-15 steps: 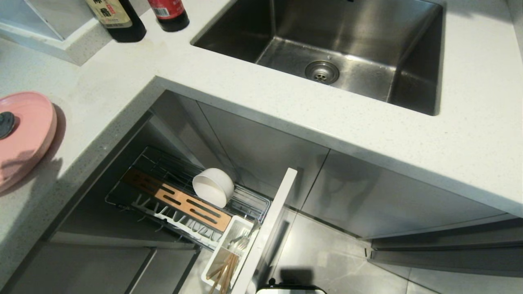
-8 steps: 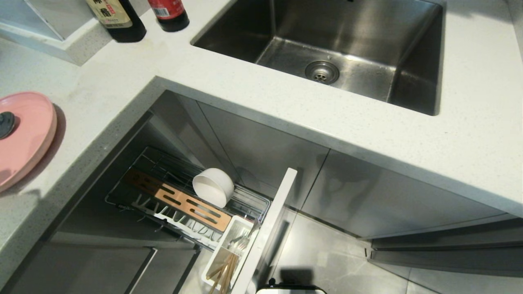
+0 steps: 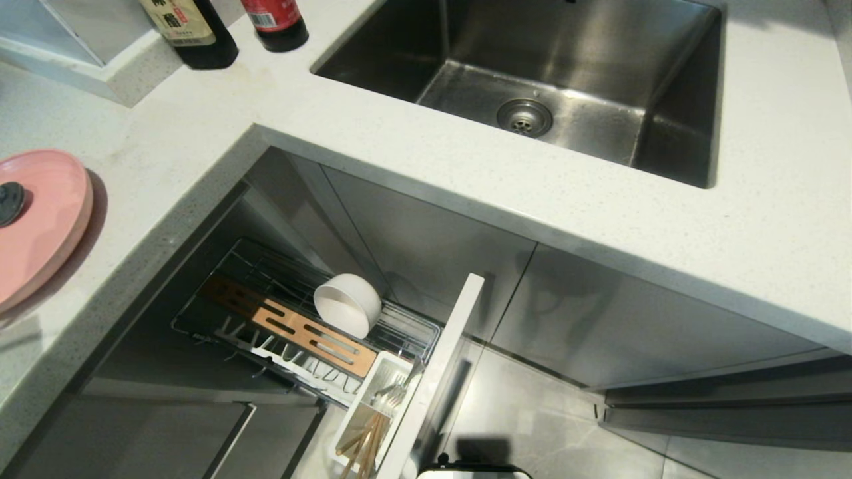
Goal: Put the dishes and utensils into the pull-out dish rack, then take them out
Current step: Pick up the spoon and place it in the cupboard
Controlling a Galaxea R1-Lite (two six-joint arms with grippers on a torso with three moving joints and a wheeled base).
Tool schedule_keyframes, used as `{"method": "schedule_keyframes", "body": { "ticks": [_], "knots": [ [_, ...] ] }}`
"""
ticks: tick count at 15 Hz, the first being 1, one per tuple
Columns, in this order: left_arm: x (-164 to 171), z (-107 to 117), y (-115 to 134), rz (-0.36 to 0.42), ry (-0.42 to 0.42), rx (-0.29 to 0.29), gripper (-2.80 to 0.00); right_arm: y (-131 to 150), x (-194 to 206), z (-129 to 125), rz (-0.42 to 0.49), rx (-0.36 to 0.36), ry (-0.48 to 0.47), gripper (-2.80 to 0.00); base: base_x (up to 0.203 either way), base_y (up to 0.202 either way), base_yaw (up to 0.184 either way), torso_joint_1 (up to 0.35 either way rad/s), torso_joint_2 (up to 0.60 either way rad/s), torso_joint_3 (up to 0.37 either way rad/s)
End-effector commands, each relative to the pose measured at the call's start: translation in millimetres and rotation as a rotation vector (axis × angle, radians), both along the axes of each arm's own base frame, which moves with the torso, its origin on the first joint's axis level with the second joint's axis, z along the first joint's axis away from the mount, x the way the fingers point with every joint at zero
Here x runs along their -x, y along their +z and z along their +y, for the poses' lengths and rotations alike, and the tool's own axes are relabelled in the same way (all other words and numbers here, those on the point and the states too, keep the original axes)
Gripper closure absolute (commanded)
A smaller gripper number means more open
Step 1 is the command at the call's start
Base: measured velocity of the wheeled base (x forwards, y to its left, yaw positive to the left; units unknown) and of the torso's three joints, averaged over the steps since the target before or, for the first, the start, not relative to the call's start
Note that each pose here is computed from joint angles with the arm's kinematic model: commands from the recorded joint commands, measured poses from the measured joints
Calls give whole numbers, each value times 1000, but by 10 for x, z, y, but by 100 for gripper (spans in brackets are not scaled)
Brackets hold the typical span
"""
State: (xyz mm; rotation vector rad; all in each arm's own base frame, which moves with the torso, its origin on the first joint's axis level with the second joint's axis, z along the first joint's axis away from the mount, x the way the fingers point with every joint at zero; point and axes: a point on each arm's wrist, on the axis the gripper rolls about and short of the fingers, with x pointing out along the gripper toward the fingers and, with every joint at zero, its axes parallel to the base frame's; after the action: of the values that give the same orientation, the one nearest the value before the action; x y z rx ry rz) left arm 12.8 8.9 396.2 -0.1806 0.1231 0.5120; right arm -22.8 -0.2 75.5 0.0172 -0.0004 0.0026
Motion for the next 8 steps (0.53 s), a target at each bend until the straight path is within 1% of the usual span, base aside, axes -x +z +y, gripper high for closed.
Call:
{"method": "schedule_keyframes", "body": {
  "ticks": [1,4,8],
  "knots": [
    [-9,8,-1,11,37,-6,0,-4,-1,0,2,0,1,0,0,0,0,0,0,0],
    [-42,23,-2,24,61,-8,0,-4,-1,0,2,-1,1,0,0,0,0,0,0,0],
    [-117,74,1,84,92,-60,0,-4,-1,0,2,0,1,0,0,0,0,0,0,0]
  ]
}}
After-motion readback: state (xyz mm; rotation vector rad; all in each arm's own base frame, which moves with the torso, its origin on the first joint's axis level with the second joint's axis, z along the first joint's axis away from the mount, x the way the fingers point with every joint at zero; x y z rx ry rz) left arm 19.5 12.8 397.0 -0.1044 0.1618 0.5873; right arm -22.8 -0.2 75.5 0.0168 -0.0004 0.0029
